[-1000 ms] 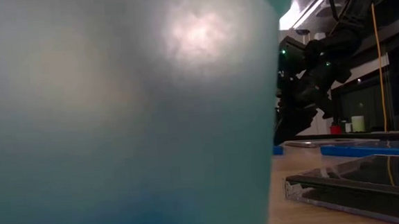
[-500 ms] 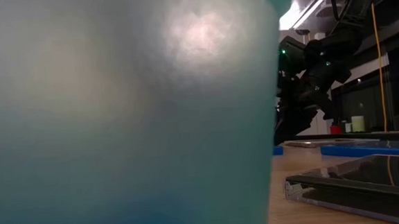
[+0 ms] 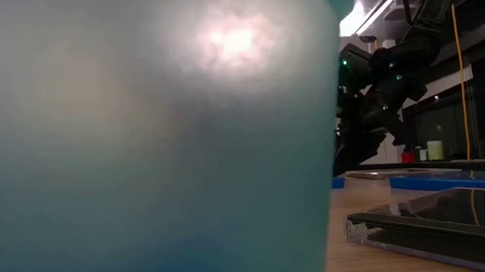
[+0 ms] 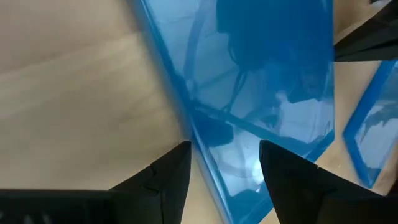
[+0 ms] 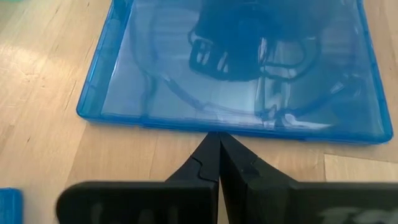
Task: Pick & place jewel cases by type
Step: Put the left blue cd case into the green bin
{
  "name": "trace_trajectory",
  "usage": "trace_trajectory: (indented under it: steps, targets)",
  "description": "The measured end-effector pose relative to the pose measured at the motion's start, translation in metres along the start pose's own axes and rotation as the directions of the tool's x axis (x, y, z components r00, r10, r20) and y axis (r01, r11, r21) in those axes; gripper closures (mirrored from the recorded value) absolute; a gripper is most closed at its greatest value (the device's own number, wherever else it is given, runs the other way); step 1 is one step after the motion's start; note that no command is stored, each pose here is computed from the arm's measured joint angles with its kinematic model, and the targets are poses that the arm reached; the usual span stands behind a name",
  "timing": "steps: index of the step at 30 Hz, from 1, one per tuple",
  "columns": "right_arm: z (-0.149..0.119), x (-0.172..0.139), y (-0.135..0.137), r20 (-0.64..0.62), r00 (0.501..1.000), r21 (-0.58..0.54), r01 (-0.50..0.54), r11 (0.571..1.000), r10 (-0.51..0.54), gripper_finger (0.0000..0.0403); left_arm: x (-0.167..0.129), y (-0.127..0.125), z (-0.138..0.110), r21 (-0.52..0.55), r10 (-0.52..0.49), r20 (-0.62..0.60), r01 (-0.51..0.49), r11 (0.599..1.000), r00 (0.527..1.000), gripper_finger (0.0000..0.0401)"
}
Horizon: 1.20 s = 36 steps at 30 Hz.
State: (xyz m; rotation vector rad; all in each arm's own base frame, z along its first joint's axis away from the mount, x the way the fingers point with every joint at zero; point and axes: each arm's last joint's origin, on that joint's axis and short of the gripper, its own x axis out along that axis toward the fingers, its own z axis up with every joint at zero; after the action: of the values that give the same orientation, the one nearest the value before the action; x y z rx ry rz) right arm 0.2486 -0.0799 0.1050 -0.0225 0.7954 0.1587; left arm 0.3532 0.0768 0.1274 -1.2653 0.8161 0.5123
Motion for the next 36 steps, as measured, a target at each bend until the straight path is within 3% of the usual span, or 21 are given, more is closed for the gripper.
trace_trajectory:
  steps: [11,17,36]
  targets:
    - [-0.001,0.000,0.000,-0.008,1.000,0.003,0.000,1.000,0.000,0.0397,0.013,-0.001,-0.002,-0.032,-0.046,-0.013,0.046,0.998,0.999,0.0218]
    - [-0.002,0.000,0.000,-0.008,1.000,-0.022,-0.003,1.000,0.003,0.0397,0.013,-0.003,-0.002,0.002,-0.080,-0.002,0.080,0.997,0.997,0.0218]
    - [-0.003,0.003,0.000,-0.003,1.000,-0.040,-0.026,0.999,0.026,0.0397,0.005,-0.009,-0.001,0.101,-0.061,0.019,0.059,0.993,0.998,0.0217]
